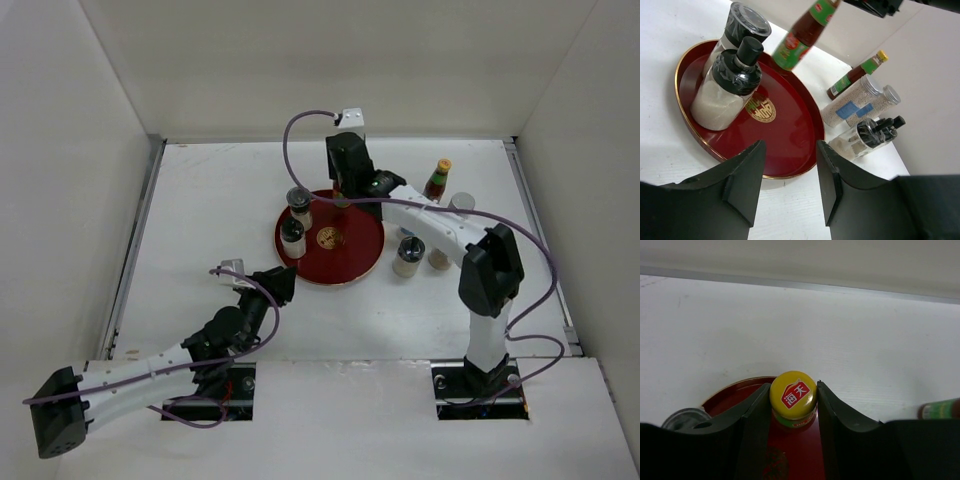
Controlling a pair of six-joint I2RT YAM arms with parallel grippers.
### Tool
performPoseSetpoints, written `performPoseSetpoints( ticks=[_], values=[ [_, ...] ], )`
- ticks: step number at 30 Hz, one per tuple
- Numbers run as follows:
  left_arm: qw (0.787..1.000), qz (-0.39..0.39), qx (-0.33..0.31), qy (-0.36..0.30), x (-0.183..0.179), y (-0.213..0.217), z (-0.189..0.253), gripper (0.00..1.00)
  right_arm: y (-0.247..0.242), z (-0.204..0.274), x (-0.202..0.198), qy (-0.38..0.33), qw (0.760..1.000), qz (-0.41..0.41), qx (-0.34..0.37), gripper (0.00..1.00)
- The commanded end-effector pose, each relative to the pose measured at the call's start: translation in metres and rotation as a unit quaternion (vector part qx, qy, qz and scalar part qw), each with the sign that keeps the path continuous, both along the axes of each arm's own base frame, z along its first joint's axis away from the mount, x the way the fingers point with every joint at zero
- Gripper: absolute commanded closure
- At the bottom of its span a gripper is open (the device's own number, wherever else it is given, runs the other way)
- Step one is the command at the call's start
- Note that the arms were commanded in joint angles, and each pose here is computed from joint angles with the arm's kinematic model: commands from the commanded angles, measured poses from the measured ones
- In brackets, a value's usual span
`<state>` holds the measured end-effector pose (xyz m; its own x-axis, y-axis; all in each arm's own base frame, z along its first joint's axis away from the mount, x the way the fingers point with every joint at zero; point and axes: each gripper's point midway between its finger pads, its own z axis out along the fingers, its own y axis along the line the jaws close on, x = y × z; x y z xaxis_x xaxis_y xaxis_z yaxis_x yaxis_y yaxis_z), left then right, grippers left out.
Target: Organize the condiment bottles
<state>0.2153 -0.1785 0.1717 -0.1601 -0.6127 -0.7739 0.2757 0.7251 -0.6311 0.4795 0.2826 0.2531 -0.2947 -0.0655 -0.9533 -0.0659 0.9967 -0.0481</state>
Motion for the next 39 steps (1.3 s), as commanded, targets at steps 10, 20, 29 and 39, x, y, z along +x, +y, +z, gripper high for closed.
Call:
performPoseSetpoints(
  ticks=[10, 20, 29, 39],
  values=[
    [1.0, -0.003, -0.001, 0.009, 0.001, -0.003, -0.013, 0.56, 0.059, 0.045, 0.021, -0.055, 0.985, 0.034, 0.16, 0.73],
    [1.0, -0.005, -0.003, 0.009, 0.001, -0.004, -0.012, 0.56, 0.071, 0.014, 0.012, -0.039, 0.987, 0.041, 0.151, 0.34],
    [1.0, -0.005, 0.0, 0.01, 0.001, -0.004, -0.013, 0.55, 0.052, 0.061, -0.009, -0.066, 0.982, 0.053, 0.17, 0.22],
    [1.0, -0.004, -0.003, 0.009, 0.002, -0.004, -0.011, 0.55, -0.186, 0.052, 0.008, -0.083, 0.977, -0.159, 0.112, 0.72]
  ],
)
